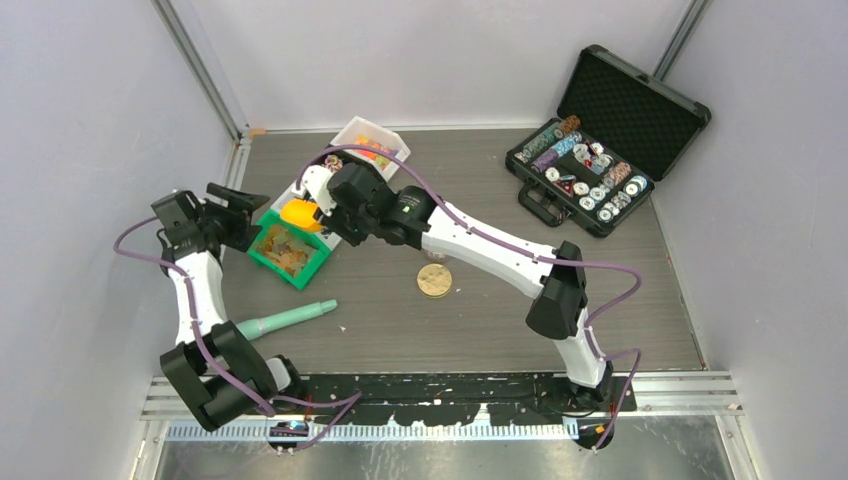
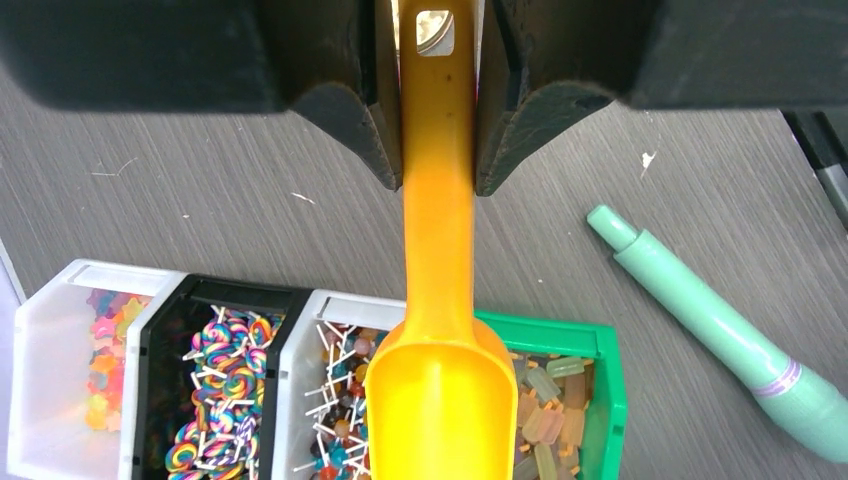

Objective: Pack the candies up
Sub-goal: Adjust the spatula, then scoop the fake candies from the storage box.

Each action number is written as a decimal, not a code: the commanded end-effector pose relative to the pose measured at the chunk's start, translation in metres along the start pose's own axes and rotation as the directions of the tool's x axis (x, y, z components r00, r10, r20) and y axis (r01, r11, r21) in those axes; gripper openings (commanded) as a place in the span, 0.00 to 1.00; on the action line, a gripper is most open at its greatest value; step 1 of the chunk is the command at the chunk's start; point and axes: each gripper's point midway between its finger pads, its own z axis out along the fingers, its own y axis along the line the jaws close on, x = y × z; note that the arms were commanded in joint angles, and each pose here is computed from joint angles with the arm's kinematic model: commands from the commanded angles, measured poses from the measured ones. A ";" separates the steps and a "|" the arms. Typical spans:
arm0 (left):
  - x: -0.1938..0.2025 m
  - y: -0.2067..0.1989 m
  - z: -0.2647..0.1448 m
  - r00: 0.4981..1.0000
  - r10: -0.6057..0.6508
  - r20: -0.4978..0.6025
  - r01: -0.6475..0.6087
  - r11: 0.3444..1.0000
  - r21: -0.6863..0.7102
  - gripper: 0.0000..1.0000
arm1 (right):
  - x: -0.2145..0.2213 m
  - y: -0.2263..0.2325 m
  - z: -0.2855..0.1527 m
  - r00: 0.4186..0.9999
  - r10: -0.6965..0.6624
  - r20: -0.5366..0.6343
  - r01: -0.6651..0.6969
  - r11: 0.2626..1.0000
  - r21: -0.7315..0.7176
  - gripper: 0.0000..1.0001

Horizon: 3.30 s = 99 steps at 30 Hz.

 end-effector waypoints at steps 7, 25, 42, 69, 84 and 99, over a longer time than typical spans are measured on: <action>0.021 -0.026 0.001 0.999 -0.020 -0.038 0.026 0.989 0.145 0.76 | -0.054 -0.009 -0.032 0.979 0.057 0.198 -0.058 0.998 0.000 0.00; 0.040 -0.015 0.011 0.995 -0.054 -0.079 0.064 0.988 0.141 0.25 | -0.102 -0.007 -0.059 0.831 0.167 0.531 -0.152 0.986 -0.072 0.00; 0.014 -0.012 0.004 0.999 0.026 0.031 -0.027 0.999 0.046 0.80 | -0.080 -0.012 -0.030 0.856 0.231 0.462 -0.232 0.971 -0.057 0.00; -0.086 0.088 0.059 0.969 0.215 0.121 -0.166 0.931 -0.324 0.53 | -0.027 0.042 0.040 0.996 -0.069 0.053 0.069 0.998 -0.003 0.00; -0.072 0.102 0.077 0.987 0.160 0.036 -0.142 0.946 -0.291 0.42 | -0.005 0.064 0.083 0.964 -0.264 -0.031 0.265 0.964 0.032 0.00; -0.052 0.110 0.087 0.995 0.099 -0.007 -0.097 0.961 -0.257 0.37 | -0.028 0.069 0.114 0.958 -0.265 0.106 0.254 0.962 0.102 0.00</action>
